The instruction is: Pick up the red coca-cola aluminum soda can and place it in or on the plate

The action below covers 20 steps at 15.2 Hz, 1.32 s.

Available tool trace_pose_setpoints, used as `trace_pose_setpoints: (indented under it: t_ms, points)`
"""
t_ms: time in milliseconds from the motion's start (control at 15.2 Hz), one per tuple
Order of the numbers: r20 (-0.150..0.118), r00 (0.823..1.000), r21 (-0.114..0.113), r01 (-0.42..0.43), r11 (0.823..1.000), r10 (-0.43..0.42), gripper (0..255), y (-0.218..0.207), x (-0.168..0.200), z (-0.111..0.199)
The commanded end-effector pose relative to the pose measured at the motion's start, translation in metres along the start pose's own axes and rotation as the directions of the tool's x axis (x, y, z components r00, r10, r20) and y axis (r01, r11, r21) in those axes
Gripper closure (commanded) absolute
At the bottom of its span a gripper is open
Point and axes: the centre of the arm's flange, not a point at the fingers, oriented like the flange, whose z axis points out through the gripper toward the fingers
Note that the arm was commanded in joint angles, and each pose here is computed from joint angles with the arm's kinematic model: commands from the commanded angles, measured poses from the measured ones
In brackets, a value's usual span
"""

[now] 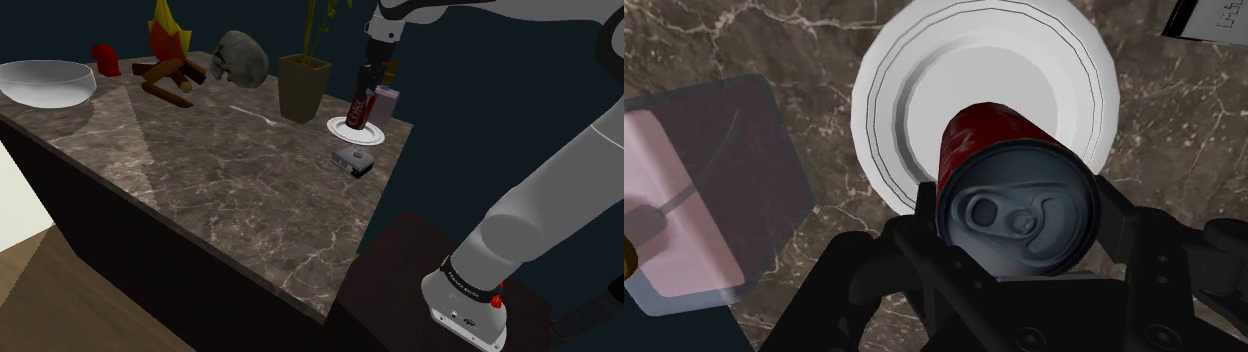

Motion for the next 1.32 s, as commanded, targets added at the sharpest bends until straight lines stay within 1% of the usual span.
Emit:
trace_pose_setpoints:
  t_ms: [0, 66, 594, 660, 990, 1254]
  points:
    - [-0.001, 1.000, 0.000, 0.000, 1.000, 0.000, 255, 0.000, 0.000, 0.012]
    - [-0.001, 1.000, 0.000, 0.000, 1.000, 0.000, 255, 0.000, 0.000, 0.019]
    - [-0.001, 1.000, 0.000, 0.000, 1.000, 0.000, 255, 0.000, 0.000, 0.019]
    - [-0.001, 1.000, 0.000, 0.000, 1.000, 0.000, 0, 0.000, 0.000, 0.019]
    - [-0.001, 1.000, 0.000, 0.000, 1.000, 0.000, 0, 0.000, 0.000, 0.018]
    - [-0.001, 1.000, 0.000, 0.000, 1.000, 0.000, 0, 0.000, 0.000, -0.031]
